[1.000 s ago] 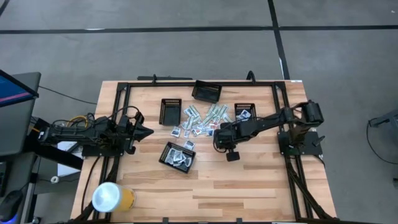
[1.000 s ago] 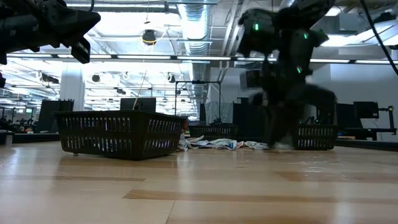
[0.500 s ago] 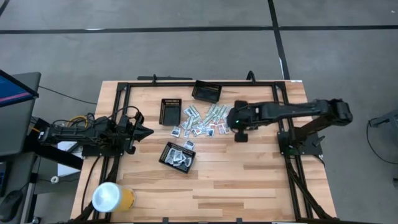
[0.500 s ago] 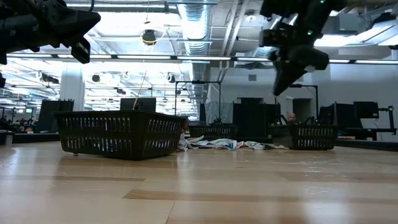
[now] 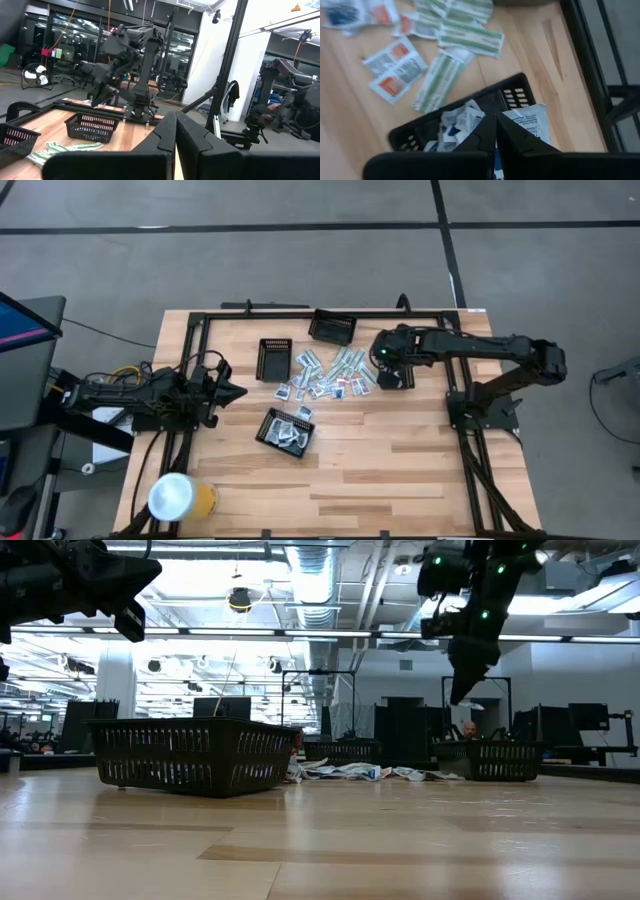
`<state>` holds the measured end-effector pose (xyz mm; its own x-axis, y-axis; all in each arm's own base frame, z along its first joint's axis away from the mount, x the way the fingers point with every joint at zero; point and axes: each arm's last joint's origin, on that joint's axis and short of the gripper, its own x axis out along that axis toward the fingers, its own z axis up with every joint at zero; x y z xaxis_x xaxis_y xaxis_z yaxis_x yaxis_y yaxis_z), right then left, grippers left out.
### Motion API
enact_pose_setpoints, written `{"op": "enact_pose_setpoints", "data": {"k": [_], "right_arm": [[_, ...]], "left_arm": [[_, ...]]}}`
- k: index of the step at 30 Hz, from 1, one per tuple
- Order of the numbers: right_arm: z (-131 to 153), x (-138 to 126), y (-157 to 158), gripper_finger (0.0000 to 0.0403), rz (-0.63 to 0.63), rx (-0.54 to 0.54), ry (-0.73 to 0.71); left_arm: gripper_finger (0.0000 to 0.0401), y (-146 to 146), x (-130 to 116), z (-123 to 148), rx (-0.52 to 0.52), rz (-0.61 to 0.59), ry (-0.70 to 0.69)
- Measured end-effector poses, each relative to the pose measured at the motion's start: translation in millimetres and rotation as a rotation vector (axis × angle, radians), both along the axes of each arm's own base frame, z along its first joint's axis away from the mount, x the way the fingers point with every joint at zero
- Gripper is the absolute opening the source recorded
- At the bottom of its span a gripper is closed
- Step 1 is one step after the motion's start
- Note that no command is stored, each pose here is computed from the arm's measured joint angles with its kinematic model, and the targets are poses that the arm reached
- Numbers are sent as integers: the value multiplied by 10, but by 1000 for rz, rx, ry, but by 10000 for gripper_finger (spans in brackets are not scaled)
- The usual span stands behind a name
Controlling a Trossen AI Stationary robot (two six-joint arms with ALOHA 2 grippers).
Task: Pick & Place First Aid Supplies
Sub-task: Put the white alcohol pad into the right black bin
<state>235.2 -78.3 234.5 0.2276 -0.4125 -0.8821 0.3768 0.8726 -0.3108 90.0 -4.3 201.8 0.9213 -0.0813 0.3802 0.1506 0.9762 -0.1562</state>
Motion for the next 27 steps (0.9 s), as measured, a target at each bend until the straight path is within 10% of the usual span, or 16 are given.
{"op": "enact_pose_setpoints", "data": {"k": [27], "right_arm": [[-278,65,-141,6,-116,51,87]], "left_arm": [[8,0,-1,2,0,0,-2]]}}
